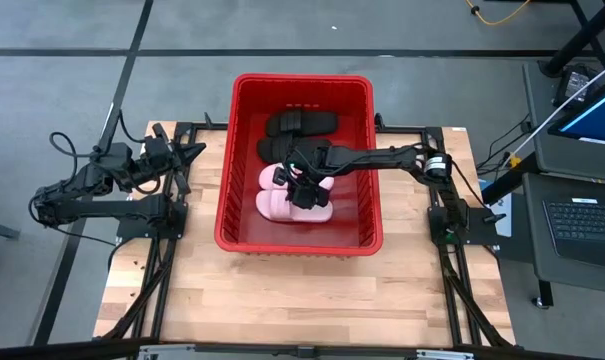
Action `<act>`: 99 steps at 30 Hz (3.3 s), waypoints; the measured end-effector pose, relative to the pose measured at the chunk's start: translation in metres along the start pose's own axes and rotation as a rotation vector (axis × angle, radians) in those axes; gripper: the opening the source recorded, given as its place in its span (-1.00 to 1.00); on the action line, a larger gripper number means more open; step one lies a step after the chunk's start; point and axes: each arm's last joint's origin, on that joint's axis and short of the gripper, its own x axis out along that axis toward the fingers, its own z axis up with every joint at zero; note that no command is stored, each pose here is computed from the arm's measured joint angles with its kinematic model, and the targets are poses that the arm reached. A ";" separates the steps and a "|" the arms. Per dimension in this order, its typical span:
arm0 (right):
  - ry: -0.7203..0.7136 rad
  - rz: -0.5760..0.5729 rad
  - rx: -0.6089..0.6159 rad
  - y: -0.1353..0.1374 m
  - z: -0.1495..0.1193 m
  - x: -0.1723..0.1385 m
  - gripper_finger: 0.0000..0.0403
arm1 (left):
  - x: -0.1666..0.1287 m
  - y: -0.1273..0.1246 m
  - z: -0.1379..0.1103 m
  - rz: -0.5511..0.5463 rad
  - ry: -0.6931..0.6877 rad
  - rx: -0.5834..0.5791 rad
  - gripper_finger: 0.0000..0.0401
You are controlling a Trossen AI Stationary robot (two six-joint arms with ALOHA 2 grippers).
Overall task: Pick and place slides into bin
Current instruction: Put the pink slide into the red bin, then return to Home Position
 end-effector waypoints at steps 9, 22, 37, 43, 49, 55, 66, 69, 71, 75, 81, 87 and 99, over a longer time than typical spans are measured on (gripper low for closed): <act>0.056 -0.012 0.114 0.000 -0.002 0.002 -0.83 | 0.000 0.000 -0.001 0.001 0.006 0.003 -0.99; 0.072 -0.009 0.257 0.001 -0.001 0.003 -0.42 | 0.000 0.000 -0.001 -0.001 0.005 0.005 -0.99; 0.167 0.078 0.357 -0.004 0.030 -0.008 -0.48 | 0.000 -0.002 -0.001 -0.059 0.009 0.008 -0.99; 0.166 0.069 0.409 -0.010 0.033 -0.015 -0.50 | 0.000 -0.003 -0.001 -0.086 0.009 0.009 -0.99; 0.165 0.027 0.477 -0.023 0.039 -0.027 -0.50 | 0.000 -0.003 -0.001 -0.088 0.009 0.009 -0.99; 0.248 -0.074 0.491 -0.050 0.053 -0.064 -0.50 | 0.000 -0.003 -0.001 -0.088 0.008 0.005 -0.99; 0.163 -0.279 0.815 -0.084 0.087 -0.143 -0.93 | 0.000 -0.002 0.000 -0.080 -0.001 0.012 -1.00; 0.143 -0.336 0.889 -0.080 0.099 -0.159 -0.95 | -0.001 -0.002 -0.001 -0.066 -0.002 0.013 -0.99; 0.135 -0.375 0.950 -0.078 0.108 -0.169 -0.97 | -0.001 -0.002 -0.005 -0.069 -0.030 0.007 -0.99; 0.120 -0.389 1.028 -0.073 0.127 -0.168 -0.98 | 0.000 -0.004 -0.030 -0.072 -0.087 0.006 -0.99; 0.019 -0.409 1.139 -0.072 0.153 -0.165 -0.99 | -0.009 -0.004 -0.062 -0.098 -0.256 -0.065 -0.99; -0.082 -0.544 1.177 -0.077 0.175 -0.158 -0.99 | -0.002 -0.010 -0.064 -0.178 -0.299 -0.027 -0.99; -0.108 -0.705 1.317 -0.050 0.213 -0.095 -0.99 | 0.016 -0.014 -0.102 -0.026 -0.289 -0.114 -0.99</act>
